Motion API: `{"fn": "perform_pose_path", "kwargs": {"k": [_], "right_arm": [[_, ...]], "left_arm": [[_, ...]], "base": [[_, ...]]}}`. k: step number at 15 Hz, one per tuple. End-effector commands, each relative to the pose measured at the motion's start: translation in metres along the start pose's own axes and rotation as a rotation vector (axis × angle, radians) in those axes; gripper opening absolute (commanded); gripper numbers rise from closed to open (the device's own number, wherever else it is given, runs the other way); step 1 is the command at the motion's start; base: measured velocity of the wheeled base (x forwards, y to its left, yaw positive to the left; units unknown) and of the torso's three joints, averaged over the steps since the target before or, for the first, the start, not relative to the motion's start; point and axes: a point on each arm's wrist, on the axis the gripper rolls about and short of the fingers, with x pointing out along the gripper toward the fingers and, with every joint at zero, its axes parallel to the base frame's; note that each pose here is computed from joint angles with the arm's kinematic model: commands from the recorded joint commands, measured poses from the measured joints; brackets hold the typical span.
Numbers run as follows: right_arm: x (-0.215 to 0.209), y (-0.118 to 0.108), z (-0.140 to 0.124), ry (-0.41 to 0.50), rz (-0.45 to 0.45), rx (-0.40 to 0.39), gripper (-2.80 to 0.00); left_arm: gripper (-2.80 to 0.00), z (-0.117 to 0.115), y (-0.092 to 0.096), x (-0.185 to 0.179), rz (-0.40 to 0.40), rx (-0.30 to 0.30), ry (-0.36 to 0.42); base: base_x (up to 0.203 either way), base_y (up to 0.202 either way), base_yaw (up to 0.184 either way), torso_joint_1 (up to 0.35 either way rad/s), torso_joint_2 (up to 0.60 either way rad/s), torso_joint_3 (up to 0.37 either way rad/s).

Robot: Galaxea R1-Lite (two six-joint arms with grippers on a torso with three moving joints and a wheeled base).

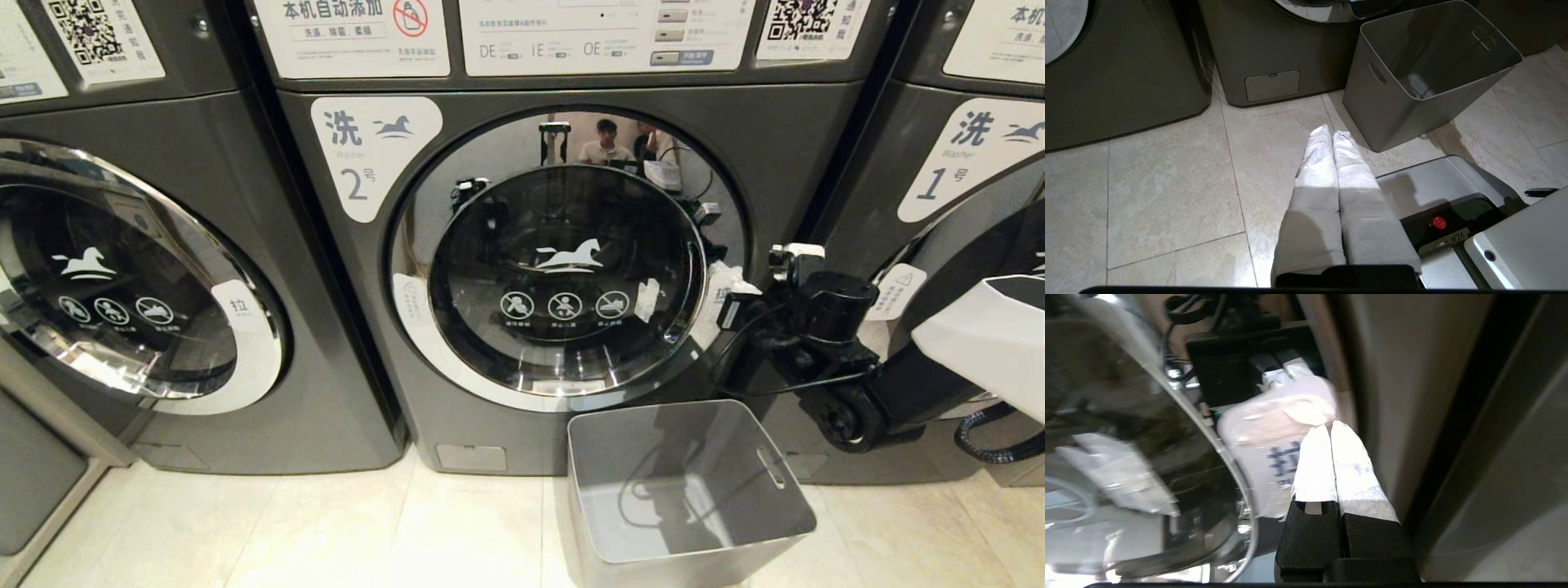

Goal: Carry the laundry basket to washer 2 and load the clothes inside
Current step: Press the washing machine switch

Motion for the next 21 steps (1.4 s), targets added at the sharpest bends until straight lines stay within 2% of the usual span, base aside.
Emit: {"fn": "perform_pose_path", "kwargs": {"k": [1, 7, 9, 11, 13, 14, 17, 20, 21], "right_arm": [[0.011, -0.003, -0.014, 0.005, -0.010, -0.001, -2.80], [0.030, -0.003, -0.032, -0.024, -0.014, 0.001, -2.80], [0.027, -0.004, -0.027, -0.027, -0.015, 0.002, -2.80], [0.009, -0.002, -0.006, -0.031, -0.001, 0.004, -2.80], [-0.020, 0.002, 0.029, -0.042, 0.023, 0.008, -2.80], [-0.039, 0.003, 0.048, -0.042, 0.039, 0.010, -2.80], [-0.102, 0.000, 0.092, -0.011, 0.080, 0.006, -2.80], [-0.173, -0.007, 0.125, 0.052, 0.120, -0.008, -2.80], [-0.196, -0.011, 0.133, 0.072, 0.130, -0.012, -2.80]], "left_arm": [[-2.80, 0.000, 0.000, 0.000, -0.002, 0.000, 0.001], [-2.80, -0.001, -0.001, -0.001, -0.004, 0.006, -0.015], [-2.80, -0.001, -0.001, -0.002, -0.004, 0.008, -0.020], [-2.80, -0.003, -0.002, -0.005, -0.002, 0.023, -0.058], [-2.80, -0.007, -0.005, -0.012, 0.004, 0.055, -0.142], [-2.80, -0.009, -0.005, -0.014, 0.028, 0.065, -0.166], [-2.80, -0.009, -0.003, -0.014, 0.103, 0.056, -0.159], [-2.80, -0.017, 0.002, -0.008, 0.248, 0.050, -0.150], [-2.80, -0.014, 0.003, -0.006, 0.263, 0.059, -0.208]], "base": [[0.000, 0.000, 0.000, 0.000, 0.00, 0.000], [0.000, 0.000, 0.000, 0.000, 0.00, 0.000], [0.000, 0.000, 0.000, 0.000, 0.00, 0.000], [0.000, 0.000, 0.000, 0.000, 0.00, 0.000], [0.000, 0.000, 0.000, 0.000, 0.00, 0.000], [0.000, 0.000, 0.000, 0.000, 0.00, 0.000], [0.000, 0.000, 0.000, 0.000, 0.00, 0.000], [0.000, 0.000, 0.000, 0.000, 0.00, 0.000], [0.000, 0.000, 0.000, 0.000, 0.00, 0.000]]}}
